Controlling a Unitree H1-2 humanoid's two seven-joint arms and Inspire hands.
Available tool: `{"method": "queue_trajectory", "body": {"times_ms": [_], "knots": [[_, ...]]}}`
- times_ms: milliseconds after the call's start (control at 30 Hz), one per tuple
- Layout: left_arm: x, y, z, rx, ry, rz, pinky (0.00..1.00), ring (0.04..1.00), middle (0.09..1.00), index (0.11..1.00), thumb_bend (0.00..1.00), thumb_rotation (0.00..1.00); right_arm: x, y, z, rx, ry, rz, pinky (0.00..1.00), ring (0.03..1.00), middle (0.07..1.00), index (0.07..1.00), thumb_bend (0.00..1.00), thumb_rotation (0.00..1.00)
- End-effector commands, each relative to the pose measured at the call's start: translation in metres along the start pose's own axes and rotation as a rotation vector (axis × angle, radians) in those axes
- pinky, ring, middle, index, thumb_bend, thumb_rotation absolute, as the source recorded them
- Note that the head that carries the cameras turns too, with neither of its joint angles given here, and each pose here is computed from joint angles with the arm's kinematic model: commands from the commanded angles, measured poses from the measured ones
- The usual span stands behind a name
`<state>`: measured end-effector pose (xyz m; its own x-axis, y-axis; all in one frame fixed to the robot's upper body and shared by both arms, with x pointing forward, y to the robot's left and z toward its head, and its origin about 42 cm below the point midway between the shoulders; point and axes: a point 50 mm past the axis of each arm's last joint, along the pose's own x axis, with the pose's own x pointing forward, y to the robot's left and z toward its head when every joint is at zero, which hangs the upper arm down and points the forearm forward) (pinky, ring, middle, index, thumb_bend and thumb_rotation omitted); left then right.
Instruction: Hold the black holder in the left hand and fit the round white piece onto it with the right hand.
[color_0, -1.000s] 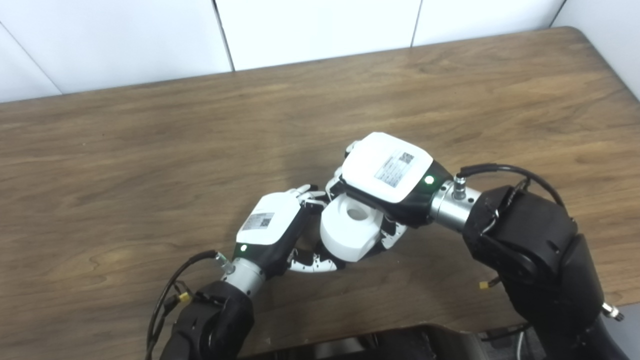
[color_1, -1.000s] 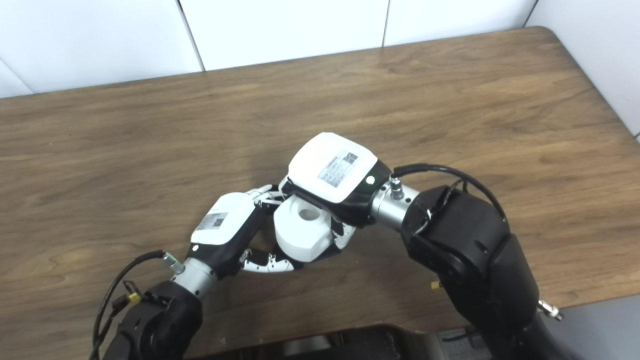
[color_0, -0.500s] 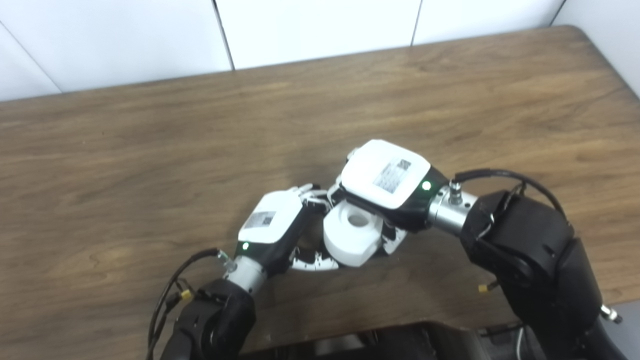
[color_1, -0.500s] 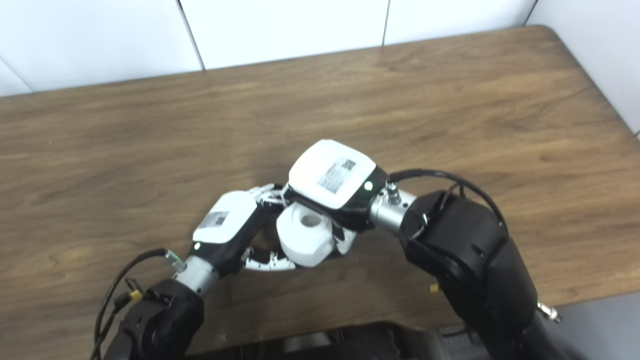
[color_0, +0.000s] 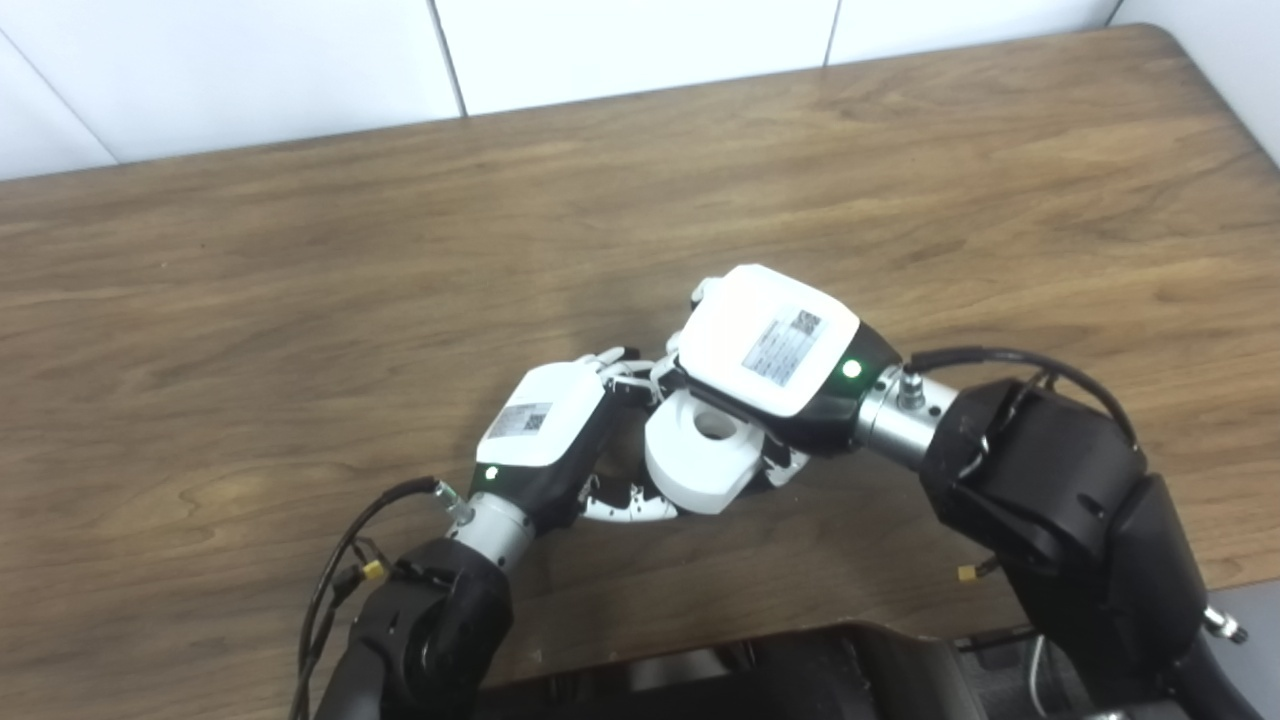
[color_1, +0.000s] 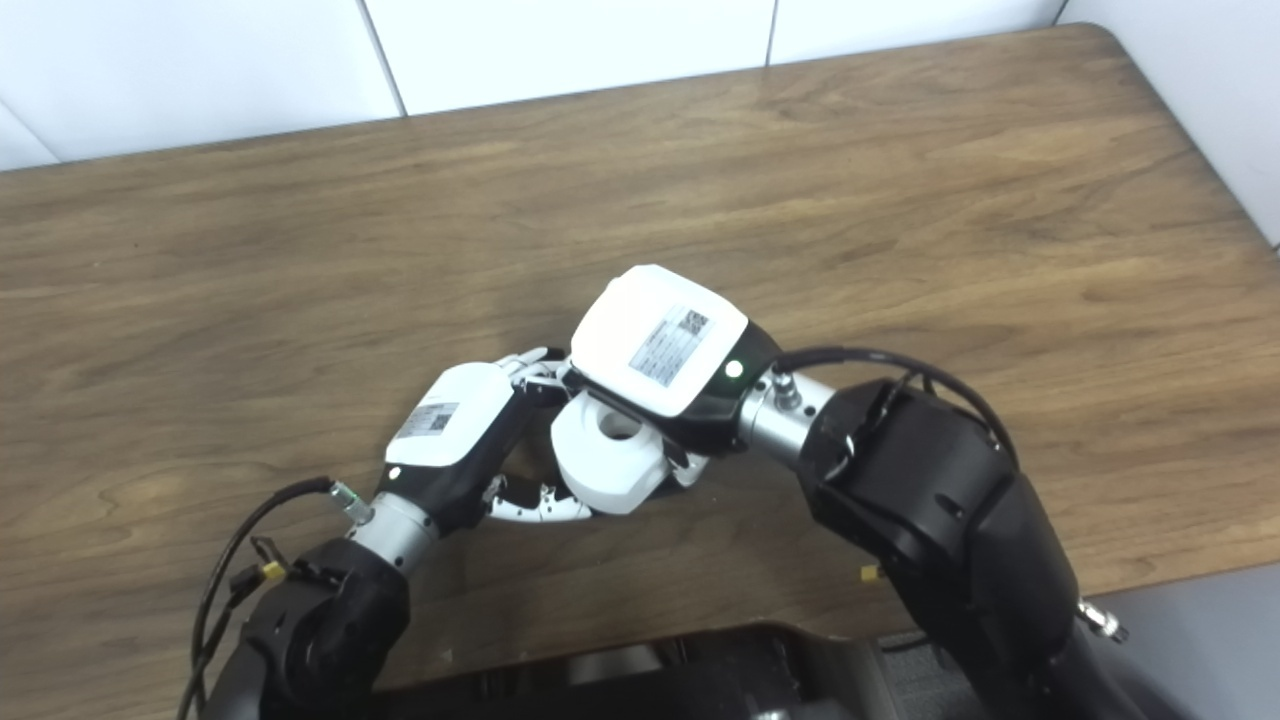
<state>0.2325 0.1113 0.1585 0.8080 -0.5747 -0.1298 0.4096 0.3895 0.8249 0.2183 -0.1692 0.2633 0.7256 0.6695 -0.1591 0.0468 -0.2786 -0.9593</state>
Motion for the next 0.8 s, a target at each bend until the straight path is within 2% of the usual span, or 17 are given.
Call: {"method": "queue_trajectory", "body": {"times_ms": [0, 467, 500, 533, 767], "knots": [[0.0004, -0.0001, 0.0049, -0.002, -0.02, -0.01, 0.9, 0.923, 0.838, 0.491, 0.51, 0.06, 0.0005, -0.0001, 0.0008, -0.042, -0.001, -0.019, 0.72, 0.614, 0.488, 0.479, 0.53, 0.01], [0.0006, -0.0005, 0.0048, -0.003, -0.017, -0.01, 0.91, 0.925, 0.839, 0.491, 0.51, 0.06, -0.0005, 0.0022, -0.0031, 0.016, 0.041, 0.01, 0.75, 0.648, 0.484, 0.499, 0.53, 0.01], [0.0006, -0.0005, 0.0048, -0.001, -0.019, -0.008, 0.91, 0.924, 0.839, 0.491, 0.51, 0.06, -0.0005, 0.0022, -0.0035, 0.021, 0.042, 0.013, 0.76, 0.65, 0.528, 0.494, 0.52, 0.1], [0.0006, -0.0006, 0.0047, 0.0, -0.02, -0.007, 0.91, 0.922, 0.838, 0.491, 0.51, 0.06, -0.0006, 0.0023, -0.004, 0.024, 0.044, 0.018, 0.77, 0.65, 0.543, 0.493, 0.52, 0.13], [0.0013, -0.0005, 0.0051, 0.003, -0.021, -0.009, 0.91, 0.924, 0.839, 0.491, 0.51, 0.06, -0.0005, 0.001, -0.0066, 0.041, 0.055, 0.035, 0.78, 0.656, 0.572, 0.492, 0.52, 0.16]]}}
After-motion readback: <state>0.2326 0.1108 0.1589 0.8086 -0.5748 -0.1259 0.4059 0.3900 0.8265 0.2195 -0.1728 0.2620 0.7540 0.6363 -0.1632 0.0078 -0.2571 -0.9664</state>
